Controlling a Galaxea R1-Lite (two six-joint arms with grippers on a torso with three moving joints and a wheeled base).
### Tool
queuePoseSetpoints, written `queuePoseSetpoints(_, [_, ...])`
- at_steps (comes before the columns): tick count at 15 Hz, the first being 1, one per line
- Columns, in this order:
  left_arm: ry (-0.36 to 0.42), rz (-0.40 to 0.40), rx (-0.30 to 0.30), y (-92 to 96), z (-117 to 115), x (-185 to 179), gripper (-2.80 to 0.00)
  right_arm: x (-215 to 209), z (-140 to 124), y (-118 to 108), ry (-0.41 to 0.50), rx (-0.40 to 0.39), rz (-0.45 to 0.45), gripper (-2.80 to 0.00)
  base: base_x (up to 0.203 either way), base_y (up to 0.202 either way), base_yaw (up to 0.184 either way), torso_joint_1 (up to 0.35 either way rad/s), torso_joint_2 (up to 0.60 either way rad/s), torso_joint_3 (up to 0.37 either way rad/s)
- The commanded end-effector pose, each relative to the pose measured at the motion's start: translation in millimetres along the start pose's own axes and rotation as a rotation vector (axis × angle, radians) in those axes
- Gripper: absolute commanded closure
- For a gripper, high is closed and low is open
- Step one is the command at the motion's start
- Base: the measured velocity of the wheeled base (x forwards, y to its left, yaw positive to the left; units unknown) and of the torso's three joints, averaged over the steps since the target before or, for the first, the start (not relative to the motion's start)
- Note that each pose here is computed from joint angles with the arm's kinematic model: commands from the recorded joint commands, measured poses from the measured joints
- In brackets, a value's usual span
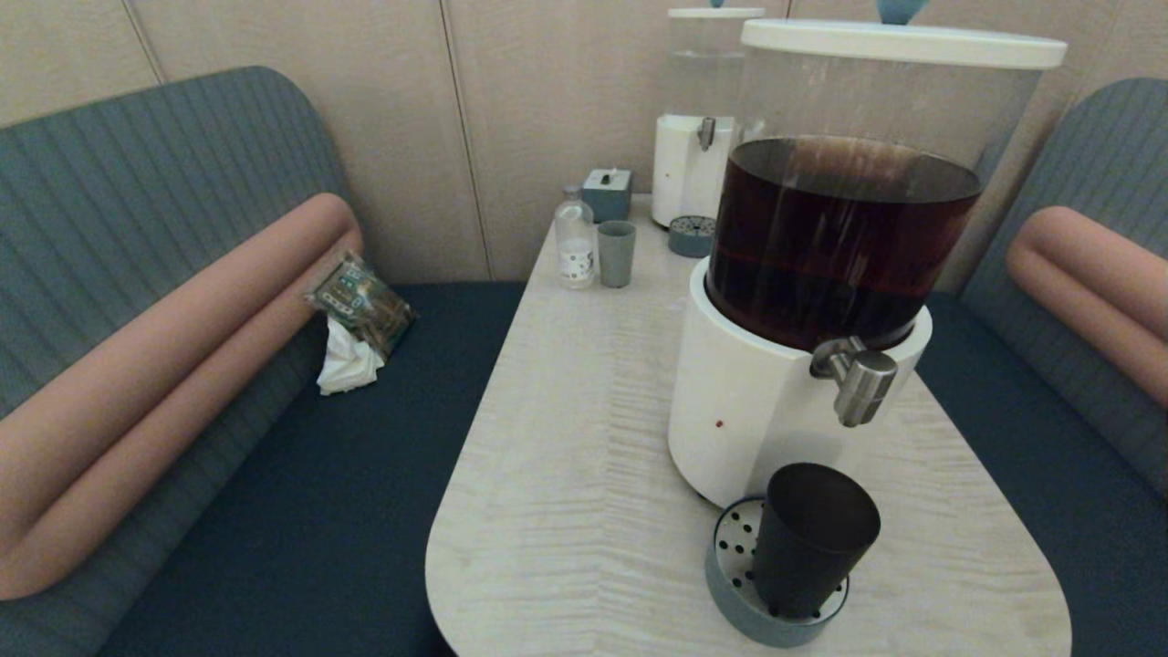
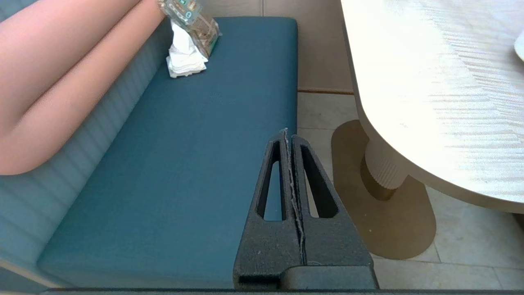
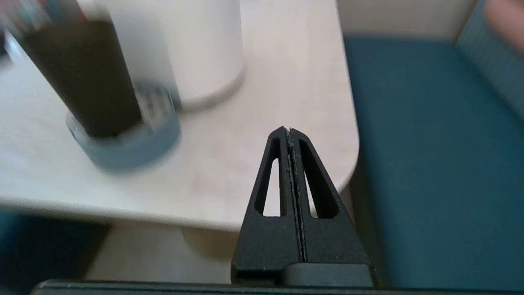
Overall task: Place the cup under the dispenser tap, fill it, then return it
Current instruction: Turn on the faucet
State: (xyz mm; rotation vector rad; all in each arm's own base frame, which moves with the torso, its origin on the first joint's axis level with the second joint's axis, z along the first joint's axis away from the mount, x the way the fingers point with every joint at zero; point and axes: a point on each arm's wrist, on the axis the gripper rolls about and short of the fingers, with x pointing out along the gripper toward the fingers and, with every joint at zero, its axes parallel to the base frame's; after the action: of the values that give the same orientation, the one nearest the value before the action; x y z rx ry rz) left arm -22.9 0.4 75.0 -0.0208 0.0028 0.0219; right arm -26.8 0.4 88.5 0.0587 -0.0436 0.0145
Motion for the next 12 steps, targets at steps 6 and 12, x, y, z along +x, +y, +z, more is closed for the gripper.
queuePoseSetpoints(6, [0.003, 0.001, -0.001, 0.0, 0, 0, 0.00, -29, 111, 8, -0.172, 0.064, 0.043, 0.00, 0.000, 0.000, 0.000, 0.000, 0.00, 0.000])
queuePoseSetpoints(12, [0.003, 0.001, -0.001, 0.0, 0, 0, 0.00, 2, 139, 9, -0.032, 0.108, 0.048, 0.00, 0.000, 0.000, 0.000, 0.000, 0.00, 0.000])
